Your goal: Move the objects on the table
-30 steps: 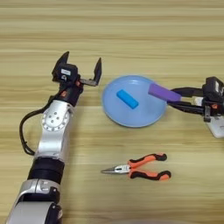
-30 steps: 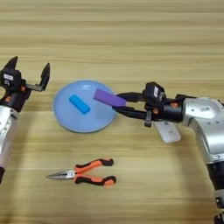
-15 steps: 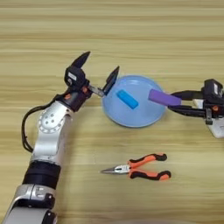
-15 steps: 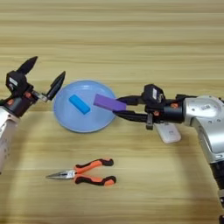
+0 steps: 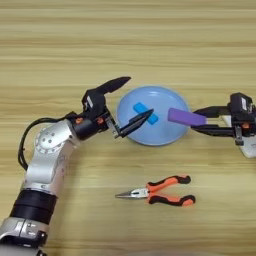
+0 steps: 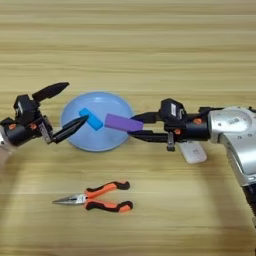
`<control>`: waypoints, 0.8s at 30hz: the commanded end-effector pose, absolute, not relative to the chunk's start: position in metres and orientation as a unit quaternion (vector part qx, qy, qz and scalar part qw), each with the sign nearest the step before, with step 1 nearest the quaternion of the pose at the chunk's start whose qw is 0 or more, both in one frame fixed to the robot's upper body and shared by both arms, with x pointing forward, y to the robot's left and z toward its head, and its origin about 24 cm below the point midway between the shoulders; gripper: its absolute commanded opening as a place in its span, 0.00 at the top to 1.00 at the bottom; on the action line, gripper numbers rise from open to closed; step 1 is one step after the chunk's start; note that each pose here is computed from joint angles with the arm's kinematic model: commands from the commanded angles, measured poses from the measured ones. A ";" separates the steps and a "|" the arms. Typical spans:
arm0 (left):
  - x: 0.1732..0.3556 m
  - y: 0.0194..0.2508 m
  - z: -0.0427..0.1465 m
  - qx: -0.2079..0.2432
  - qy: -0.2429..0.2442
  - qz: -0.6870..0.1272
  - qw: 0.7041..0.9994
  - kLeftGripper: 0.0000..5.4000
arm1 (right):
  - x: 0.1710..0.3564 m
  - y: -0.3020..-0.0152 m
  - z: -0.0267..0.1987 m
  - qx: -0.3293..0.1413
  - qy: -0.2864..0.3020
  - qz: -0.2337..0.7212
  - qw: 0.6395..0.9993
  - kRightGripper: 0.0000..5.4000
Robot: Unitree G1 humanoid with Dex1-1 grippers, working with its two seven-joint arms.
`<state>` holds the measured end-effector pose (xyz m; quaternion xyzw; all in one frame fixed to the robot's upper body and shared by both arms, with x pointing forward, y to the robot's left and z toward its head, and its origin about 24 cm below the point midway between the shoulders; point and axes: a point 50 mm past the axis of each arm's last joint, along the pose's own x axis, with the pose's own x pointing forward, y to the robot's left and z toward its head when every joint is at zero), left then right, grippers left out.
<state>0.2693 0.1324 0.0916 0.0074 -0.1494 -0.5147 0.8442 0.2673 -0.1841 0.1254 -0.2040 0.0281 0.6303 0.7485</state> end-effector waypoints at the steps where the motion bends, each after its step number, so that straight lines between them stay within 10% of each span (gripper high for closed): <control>1: 0.261 0.131 0.096 0.007 -0.138 -0.568 0.811 0.00 | 0.267 -0.181 0.132 -0.221 0.032 0.640 0.735 0.74; 24: 0.246 0.106 0.089 0.030 -0.119 -0.665 0.737 0.00 | 0.256 -0.157 0.140 -0.211 0.014 0.678 0.704 0.74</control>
